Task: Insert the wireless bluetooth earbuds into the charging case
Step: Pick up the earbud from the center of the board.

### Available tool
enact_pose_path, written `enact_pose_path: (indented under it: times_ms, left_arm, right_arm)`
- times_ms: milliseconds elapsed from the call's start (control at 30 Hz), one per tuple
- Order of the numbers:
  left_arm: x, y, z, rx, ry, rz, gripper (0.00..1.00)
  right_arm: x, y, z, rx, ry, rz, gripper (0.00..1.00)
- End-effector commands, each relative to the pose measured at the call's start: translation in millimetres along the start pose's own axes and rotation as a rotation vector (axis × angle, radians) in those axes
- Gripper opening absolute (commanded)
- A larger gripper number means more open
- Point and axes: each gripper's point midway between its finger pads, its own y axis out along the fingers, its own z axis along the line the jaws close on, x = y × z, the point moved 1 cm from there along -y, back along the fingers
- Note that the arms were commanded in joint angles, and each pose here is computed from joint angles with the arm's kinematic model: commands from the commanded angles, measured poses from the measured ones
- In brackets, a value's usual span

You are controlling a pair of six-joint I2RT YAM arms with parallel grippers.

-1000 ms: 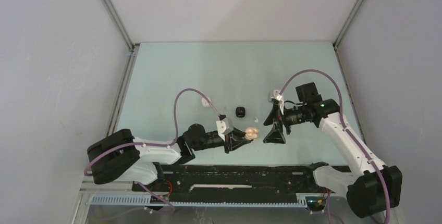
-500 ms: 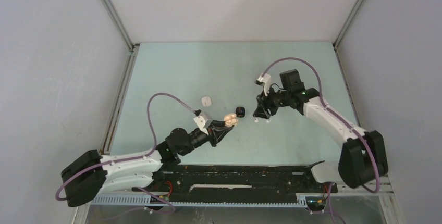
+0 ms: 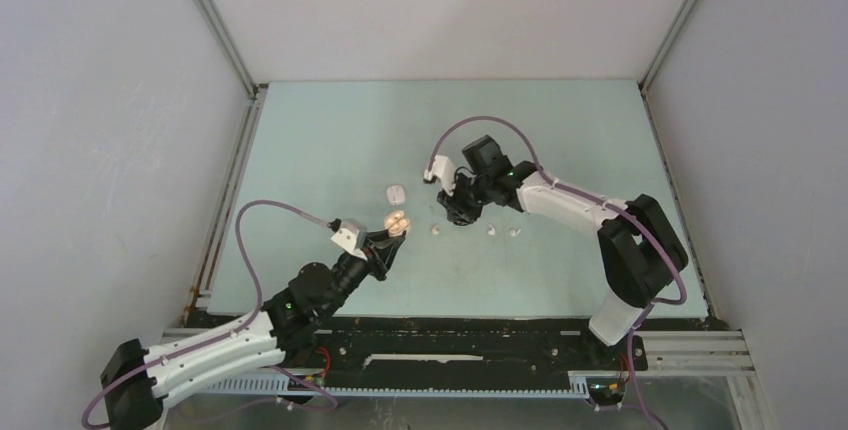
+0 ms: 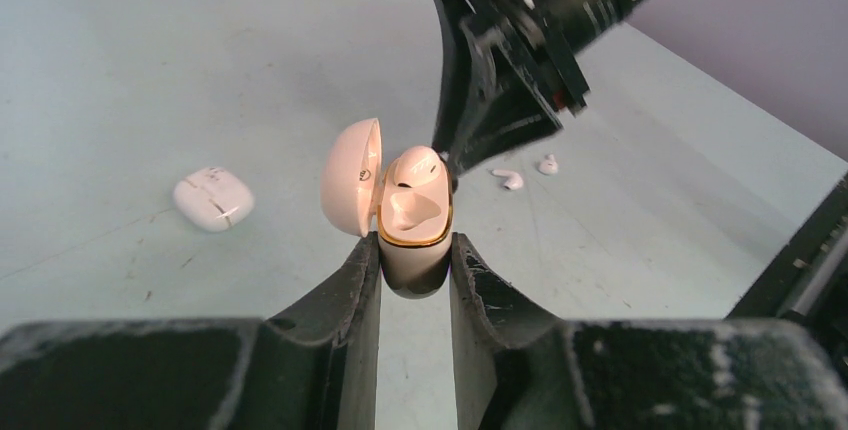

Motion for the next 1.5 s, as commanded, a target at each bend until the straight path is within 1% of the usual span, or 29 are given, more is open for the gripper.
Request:
enact_pose_path:
  times_ms: [0,133,267,333,500,567,767,933,1100,1333,1367,1433,1467]
  left_arm:
    - [1,-6,21,0.118,-0.019,-0.005,0.02]
    - [2,-10,28,0.152,-0.049,-0.034,0.01]
    - [4,-14,31,0.162,-0.069,-0.055,0.01]
    - [4,-15,31,0.163,-0.07,-0.054,0.01]
    - [4,-16,31,0.16,-0.066,-0.046,0.01]
    - [6,-15,30,0.159,-0.065,-0.048,0.01]
    - [8,-15,29,0.155,-0.066,-0.051,0.01]
    - [8,-14,28,0.151,-0.059,-0.044,0.01]
    - [2,-14,28,0.15,-0.066,-0.032,0.01]
    - [-1,-15,29,0.151,-0.068,-0.029,0.01]
    - [-1,-15,29,0.15,-0.069,-0.03,0.01]
    - [-1,-15,29,0.149,-0.068,-0.029,0.01]
    - [-2,-14,29,0.148,-0.066,-0.027,0.01]
  right_arm:
    - [17,12,2,-0.058,-0.145,0.019,0.28]
    - [16,26,15,-0.04,-0.123,0.031,0.28]
    - [9,39,17,-0.034,-0.061,0.071,0.32]
    - [9,44,16,-0.024,-0.029,0.086,0.32]
    - [6,59,18,0.007,0.037,0.125,0.28]
    - [5,62,20,0.022,0.068,0.135,0.28]
    - [1,65,25,0.031,0.128,0.156,0.32]
    - [-4,73,19,-0.015,0.193,0.194,0.36]
    - [-8,83,18,-0.021,0.236,0.22,0.35]
    - [-19,87,12,-0.076,0.228,0.265,0.36]
    - [-20,87,12,-0.078,0.227,0.271,0.34]
    - [-21,86,12,-0.081,0.224,0.278,0.29]
    - [-22,85,12,-0.082,0.225,0.283,0.29]
